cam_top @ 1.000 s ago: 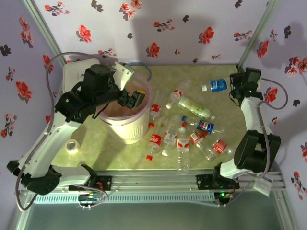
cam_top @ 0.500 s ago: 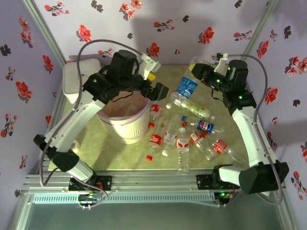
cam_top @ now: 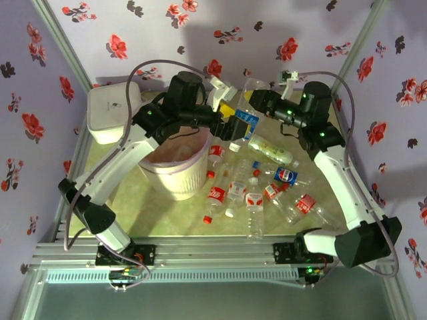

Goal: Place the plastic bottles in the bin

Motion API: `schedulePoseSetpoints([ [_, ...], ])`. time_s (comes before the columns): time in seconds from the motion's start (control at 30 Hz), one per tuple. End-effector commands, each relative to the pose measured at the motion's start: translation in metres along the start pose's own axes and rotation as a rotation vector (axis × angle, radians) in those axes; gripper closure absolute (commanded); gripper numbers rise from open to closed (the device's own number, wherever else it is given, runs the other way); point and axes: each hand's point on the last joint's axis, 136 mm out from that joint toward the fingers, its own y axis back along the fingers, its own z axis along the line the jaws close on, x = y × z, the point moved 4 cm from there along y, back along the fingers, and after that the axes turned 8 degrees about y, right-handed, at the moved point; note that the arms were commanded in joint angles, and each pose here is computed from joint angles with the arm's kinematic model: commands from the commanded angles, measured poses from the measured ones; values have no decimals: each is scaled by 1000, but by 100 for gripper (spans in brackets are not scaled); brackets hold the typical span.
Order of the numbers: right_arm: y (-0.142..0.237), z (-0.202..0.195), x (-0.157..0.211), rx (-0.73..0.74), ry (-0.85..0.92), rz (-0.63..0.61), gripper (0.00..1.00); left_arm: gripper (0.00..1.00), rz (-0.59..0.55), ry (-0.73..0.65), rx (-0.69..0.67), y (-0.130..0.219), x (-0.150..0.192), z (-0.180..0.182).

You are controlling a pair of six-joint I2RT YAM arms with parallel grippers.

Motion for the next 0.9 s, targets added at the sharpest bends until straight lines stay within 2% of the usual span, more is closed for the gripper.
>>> schedulePoseSetpoints([
  [0.0, -4, 25, -15, -113, 23, -45, 62, 5, 0, 12, 55, -14, 0, -2],
  [0.2, -10, 32, -16, -175, 1, -58, 61, 12, -3, 17, 36, -22, -5, 6],
  [0.33, -7, 37, -15, -185, 12, -52, 61, 0, -14, 19, -61, -20, -8, 21],
  [0.6, -6, 36, -12, -172, 21, -46, 61, 1, -34, 17, -92, -21, -14, 30],
  [0.87, -12, 27, -10, -154, 9, -42, 60, 31, -34, 13, -91, -21, -14, 30],
])
